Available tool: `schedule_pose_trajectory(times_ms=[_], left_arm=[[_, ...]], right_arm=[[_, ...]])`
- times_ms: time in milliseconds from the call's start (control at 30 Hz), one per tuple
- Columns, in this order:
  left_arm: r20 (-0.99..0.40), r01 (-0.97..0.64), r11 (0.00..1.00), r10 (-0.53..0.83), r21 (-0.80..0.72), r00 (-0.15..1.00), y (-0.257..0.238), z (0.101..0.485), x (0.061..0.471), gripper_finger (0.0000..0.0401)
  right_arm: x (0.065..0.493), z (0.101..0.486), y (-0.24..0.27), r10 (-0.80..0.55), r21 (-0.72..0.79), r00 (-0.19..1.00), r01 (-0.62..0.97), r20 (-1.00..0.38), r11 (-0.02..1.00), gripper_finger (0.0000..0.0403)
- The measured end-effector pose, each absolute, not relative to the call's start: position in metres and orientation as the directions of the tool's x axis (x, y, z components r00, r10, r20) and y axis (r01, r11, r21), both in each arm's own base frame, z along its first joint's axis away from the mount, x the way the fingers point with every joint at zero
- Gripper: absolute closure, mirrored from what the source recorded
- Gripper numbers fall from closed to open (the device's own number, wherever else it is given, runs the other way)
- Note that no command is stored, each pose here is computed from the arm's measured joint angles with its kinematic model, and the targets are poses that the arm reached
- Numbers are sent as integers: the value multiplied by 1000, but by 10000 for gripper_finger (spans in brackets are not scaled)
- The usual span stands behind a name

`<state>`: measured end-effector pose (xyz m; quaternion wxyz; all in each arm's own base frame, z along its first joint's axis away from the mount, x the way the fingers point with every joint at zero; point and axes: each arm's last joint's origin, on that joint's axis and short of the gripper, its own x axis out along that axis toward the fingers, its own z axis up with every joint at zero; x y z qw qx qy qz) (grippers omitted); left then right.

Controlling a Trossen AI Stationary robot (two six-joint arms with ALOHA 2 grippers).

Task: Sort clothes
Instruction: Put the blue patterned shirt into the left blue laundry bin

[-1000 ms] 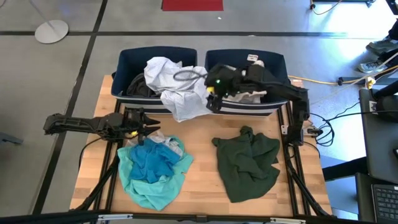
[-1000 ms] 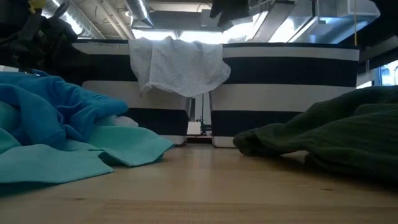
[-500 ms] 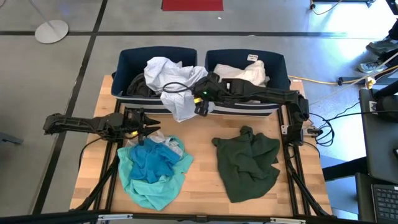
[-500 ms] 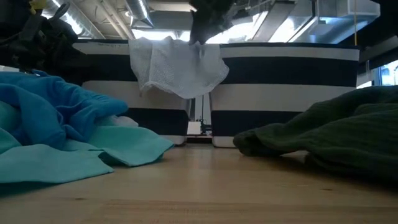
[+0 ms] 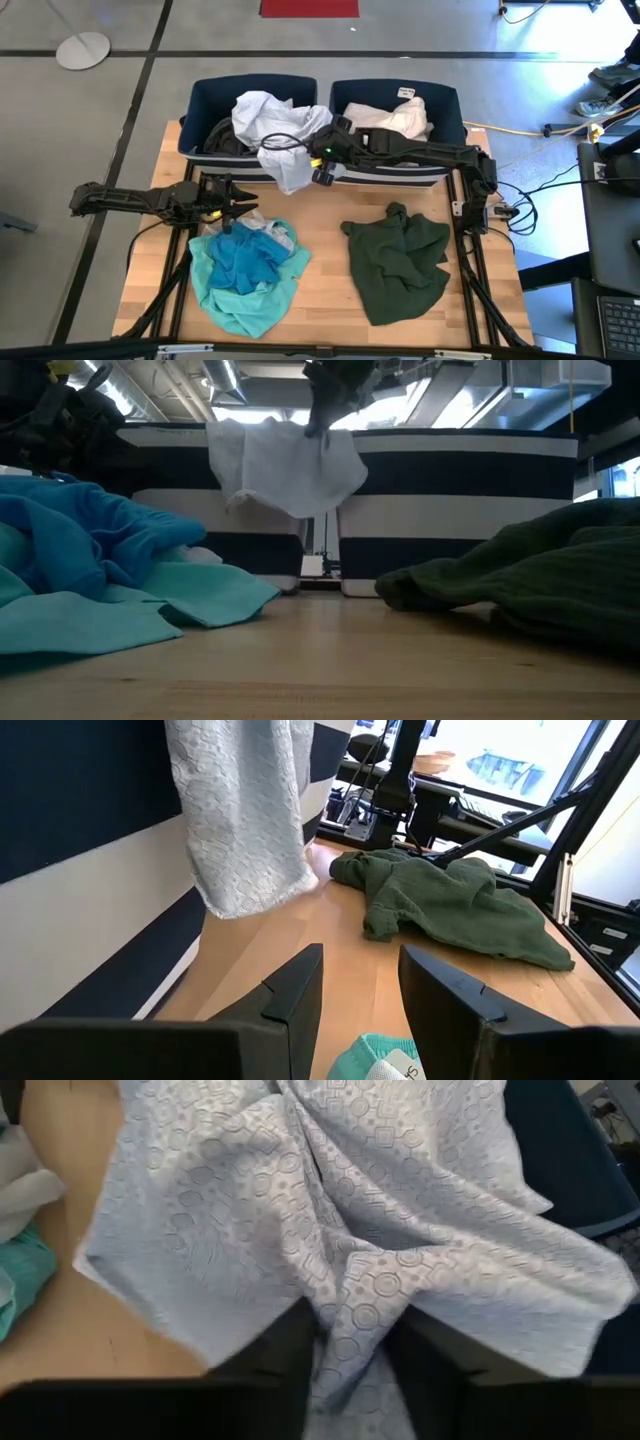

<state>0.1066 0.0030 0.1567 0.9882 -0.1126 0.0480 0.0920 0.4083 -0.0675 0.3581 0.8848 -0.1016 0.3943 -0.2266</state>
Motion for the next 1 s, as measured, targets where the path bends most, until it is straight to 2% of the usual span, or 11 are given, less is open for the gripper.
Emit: schedule_pose_trajectory(times_ms=[133,200,400,533,667,867,1000], left_arm=[[-115,-192,958,171,-214,979,3,157,107,276],[-115,-193,958,171,-214,978,3,157,107,276],[-115,-192,959,171,-209,978,3,157,107,276],[-115,-192,959,171,-209,978,3,157,107,276],[-115,-192,959,171,-209,978,3,157,107,276],[-115,-192,958,171,-211,979,3,157,107,276],[-115,-193,955,171,-223,979,3,157,107,276]], right_arm=[[407,369,-68,-504,-387,591,324,-630,863,381],[405,381,-68,-522,-400,606,338,-600,852,393],[403,420,-69,-542,-380,691,393,-478,837,375],[409,444,-73,-555,-357,778,449,-294,819,392],[422,456,-89,-505,-293,857,460,-98,838,395],[454,436,-127,-491,-239,867,497,90,834,366],[472,407,-153,-521,-229,849,527,91,818,365]])
